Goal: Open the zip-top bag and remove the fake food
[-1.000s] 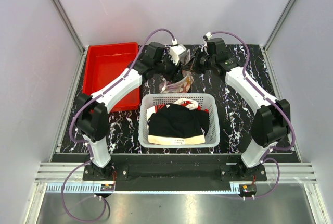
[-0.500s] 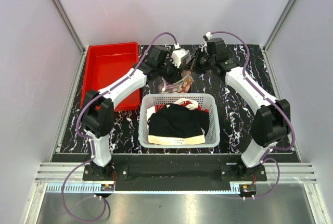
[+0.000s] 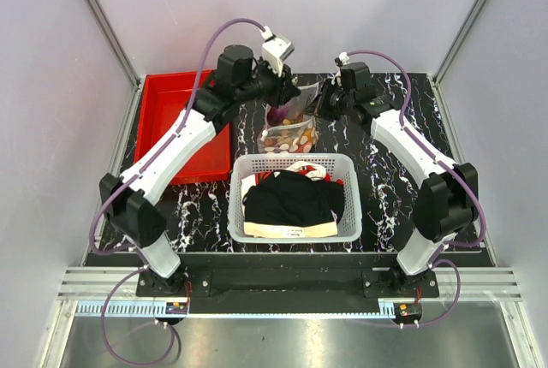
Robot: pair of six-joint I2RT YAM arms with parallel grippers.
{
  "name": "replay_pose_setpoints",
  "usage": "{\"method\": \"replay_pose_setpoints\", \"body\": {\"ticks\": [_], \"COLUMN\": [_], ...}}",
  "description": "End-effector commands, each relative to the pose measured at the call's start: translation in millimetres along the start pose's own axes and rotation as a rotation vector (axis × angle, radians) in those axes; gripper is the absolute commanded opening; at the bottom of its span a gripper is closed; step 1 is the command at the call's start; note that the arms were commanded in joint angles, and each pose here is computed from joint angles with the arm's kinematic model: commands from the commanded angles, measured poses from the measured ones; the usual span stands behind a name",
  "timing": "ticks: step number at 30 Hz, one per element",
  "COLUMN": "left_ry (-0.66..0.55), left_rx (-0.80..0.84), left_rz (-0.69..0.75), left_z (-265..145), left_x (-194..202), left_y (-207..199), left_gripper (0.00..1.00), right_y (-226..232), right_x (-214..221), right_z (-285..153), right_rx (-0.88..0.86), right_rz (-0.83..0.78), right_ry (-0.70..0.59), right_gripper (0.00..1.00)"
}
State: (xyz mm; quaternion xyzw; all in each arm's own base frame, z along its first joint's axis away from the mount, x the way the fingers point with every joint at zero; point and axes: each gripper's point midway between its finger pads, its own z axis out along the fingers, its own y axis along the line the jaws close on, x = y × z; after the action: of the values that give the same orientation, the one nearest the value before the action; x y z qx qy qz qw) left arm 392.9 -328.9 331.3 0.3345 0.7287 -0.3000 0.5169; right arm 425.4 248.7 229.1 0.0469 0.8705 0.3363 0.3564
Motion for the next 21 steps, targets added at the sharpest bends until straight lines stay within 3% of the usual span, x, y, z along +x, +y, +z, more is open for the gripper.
{"method": "replay_pose_setpoints", "body": {"ticks": [1, 4, 6, 8, 14, 21], "left_ry": [-0.296, -0.4, -0.435, -0.383, -0.108, 0.086], "left_rx": [0.015, 0.003, -0.088, -0.178, -0.463, -0.644], "left_rz": [0.014, 0.021, -0.073, -0.193, -0.449, -0.692], "left_z": [-59.9, -101.0, -131.3, -152.5, -183.8, -189.5], "left_x": [-105.2, -138.5, -152.2, -143.9, -30.3, 83.1], "left_y": [-25.7, -35.9, -18.3, 10.2, 102.3, 174.3], "left_gripper": [0.0, 0.0, 0.0, 0.0, 0.0, 0.0], "right_y": [15.1, 14.3, 13.1, 13.4, 13.8, 11.0], "right_x": [-17.0, -16.5, -15.8, -16.1, -15.2, -11.4], "right_z": [-11.2, -8.2, -6.2, -5.8, -8.8, -6.8], "right_rx": [-0.02, -0.019, -0.017, -0.019, -0.022, -0.022], "right_rz": [-0.044, -0.045, -0.044, -0.047, -0.06, -0.065], "right_ry": [-0.066, -0.06, -0.057, -0.057, -0.057, -0.049], "right_gripper": [0.0, 0.0, 0.0, 0.0, 0.0, 0.0]}}
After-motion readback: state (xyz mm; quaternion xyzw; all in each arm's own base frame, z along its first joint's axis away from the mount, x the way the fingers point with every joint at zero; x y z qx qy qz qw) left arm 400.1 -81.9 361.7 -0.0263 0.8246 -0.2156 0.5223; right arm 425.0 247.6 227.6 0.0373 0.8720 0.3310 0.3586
